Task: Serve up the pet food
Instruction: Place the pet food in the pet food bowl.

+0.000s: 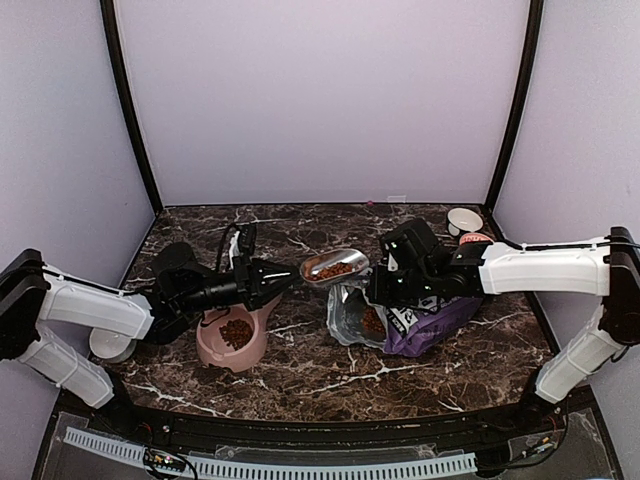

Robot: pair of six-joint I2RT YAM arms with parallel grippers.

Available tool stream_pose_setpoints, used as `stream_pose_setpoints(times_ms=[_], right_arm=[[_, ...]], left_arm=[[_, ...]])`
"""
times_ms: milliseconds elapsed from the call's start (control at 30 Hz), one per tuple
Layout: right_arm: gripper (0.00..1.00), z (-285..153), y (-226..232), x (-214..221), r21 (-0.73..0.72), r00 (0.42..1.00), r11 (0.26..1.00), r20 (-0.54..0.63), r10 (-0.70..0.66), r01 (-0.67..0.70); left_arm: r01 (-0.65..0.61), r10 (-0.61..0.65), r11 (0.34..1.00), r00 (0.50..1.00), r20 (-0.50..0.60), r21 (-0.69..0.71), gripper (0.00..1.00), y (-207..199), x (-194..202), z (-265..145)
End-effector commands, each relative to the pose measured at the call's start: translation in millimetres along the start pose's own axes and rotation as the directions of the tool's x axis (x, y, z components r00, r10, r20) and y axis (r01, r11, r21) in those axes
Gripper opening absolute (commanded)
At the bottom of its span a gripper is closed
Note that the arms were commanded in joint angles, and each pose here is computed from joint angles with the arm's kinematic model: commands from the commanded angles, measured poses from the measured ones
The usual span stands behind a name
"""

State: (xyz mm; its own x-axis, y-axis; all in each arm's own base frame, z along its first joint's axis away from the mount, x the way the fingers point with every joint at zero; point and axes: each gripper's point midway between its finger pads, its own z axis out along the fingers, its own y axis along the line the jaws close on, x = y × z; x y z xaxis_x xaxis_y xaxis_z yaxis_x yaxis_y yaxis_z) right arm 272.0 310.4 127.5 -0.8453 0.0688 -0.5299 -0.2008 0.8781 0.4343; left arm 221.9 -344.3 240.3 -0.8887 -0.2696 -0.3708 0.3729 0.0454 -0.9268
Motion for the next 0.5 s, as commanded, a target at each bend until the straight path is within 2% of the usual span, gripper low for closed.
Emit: stream_pose_setpoints(times_ms=[0,467], right_arm=[[0.0,3.3,-8.0,-5.7,0.029,1.0,0.999,0.021,0.018,-0.019],[0.0,2.7,-11.3,-3.9,0.033,0.999,0.999,0.025,0.02,-0.021]], left_arm=[[-0.022,0.021,0.994,1.0,0.013,0.103,0.0,-27.4,-9.9,3.2],[-0.039,0.04,0.993,0.999,-0.008,0.112,0.0,-32.2,-8.6,4.1]])
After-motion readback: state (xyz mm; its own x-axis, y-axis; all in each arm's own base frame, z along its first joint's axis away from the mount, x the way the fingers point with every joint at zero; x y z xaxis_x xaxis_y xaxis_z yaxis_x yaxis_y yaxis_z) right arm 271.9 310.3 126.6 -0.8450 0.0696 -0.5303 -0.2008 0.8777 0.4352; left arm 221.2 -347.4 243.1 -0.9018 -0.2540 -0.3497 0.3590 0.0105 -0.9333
